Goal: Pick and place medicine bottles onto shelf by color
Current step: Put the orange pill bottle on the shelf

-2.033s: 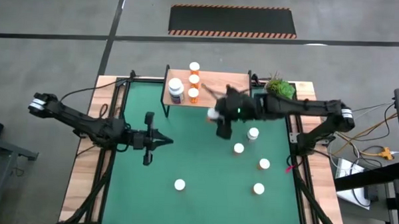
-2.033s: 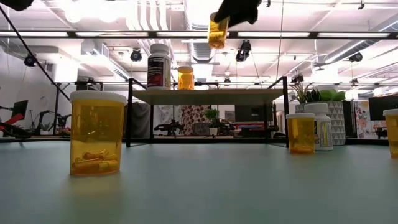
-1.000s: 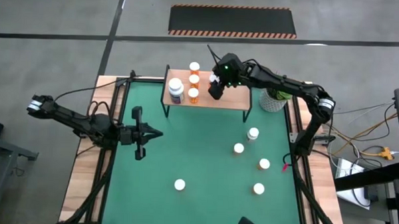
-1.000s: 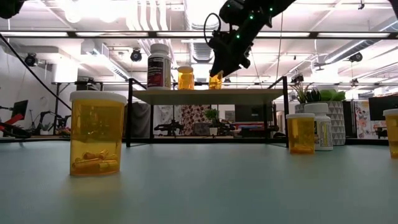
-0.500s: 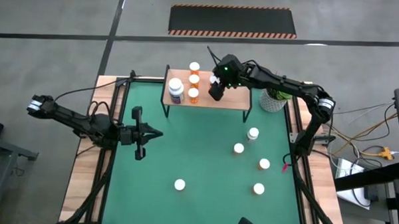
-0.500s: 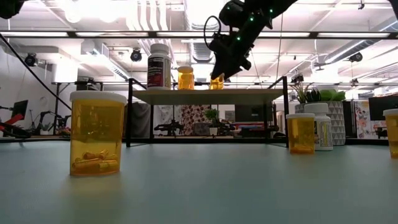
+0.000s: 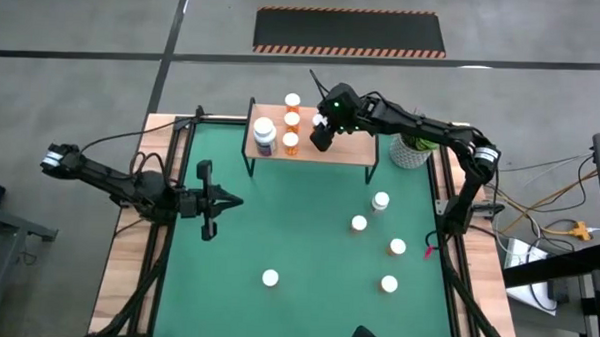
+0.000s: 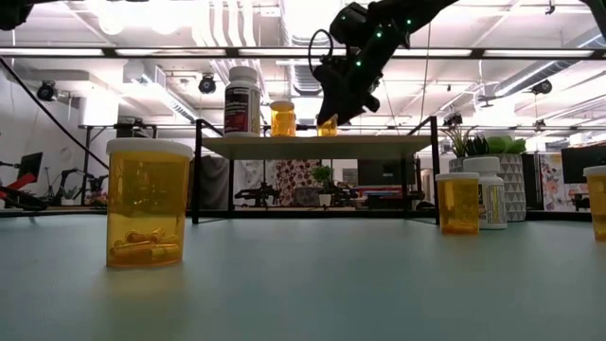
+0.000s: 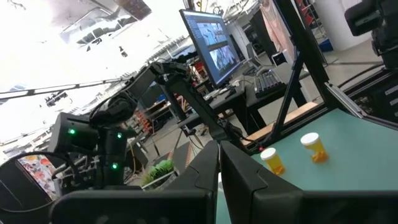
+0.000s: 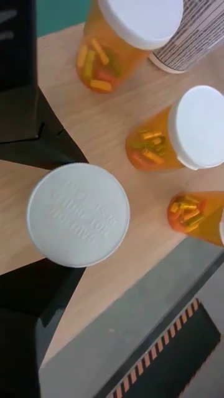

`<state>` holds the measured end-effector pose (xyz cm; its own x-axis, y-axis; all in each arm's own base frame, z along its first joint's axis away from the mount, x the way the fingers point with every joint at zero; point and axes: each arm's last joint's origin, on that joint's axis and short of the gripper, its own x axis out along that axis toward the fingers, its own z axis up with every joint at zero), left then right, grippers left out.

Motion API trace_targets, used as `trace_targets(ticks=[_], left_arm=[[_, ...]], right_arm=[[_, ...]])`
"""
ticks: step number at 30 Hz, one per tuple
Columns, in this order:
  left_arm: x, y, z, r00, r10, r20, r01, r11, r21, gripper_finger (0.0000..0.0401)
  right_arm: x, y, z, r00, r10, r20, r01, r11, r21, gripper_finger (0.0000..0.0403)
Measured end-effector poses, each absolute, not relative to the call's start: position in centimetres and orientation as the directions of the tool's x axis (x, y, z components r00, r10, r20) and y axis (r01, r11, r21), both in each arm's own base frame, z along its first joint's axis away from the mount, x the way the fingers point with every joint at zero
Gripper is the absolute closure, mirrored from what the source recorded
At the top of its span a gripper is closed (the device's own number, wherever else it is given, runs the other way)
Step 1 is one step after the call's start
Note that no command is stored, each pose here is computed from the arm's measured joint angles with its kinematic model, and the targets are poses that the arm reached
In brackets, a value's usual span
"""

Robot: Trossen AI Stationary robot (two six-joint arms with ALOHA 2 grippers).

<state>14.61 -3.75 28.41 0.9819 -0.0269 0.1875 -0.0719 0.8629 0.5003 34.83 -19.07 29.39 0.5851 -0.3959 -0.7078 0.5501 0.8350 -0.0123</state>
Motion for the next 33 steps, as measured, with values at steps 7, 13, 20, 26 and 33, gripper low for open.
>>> trace_targets(ticks=[7, 13, 20, 26, 33], left_arm=[[14.4, -3.7, 28.3, 0.981, -0.026, 0.193, -0.075, 0.864, 0.499, 0.0401], [14.4, -3.7, 28.3, 0.981, -0.027, 0.193, -0.075, 0.864, 0.499, 0.0401], [14.4, -3.7, 28.3, 0.981, -0.026, 0.193, -0.075, 0.864, 0.499, 0.0401], [14.5, -3.7, 28.3, 0.981, -0.026, 0.192, -0.074, 0.863, 0.499, 0.0401], [14.4, -3.7, 28.3, 0.981, -0.026, 0.194, -0.075, 0.863, 0.499, 0.0401]], right_arm=[[34.6, -19.0, 29.6, 0.588, -0.395, -0.706, 0.552, 0.834, -0.006, 0.0198], [34.7, -19.0, 30.1, 0.600, -0.403, -0.692, 0.538, 0.842, -0.024, 0.0198], [34.8, -19.0, 30.2, 0.610, -0.389, -0.690, 0.546, 0.837, 0.011, 0.0183], [34.8, -19.0, 30.1, 0.610, -0.389, -0.690, 0.541, 0.841, 0.004, 0.0148], [34.9, -19.0, 31.5, 0.633, -0.391, -0.668, 0.531, 0.847, 0.007, 0.0126]])
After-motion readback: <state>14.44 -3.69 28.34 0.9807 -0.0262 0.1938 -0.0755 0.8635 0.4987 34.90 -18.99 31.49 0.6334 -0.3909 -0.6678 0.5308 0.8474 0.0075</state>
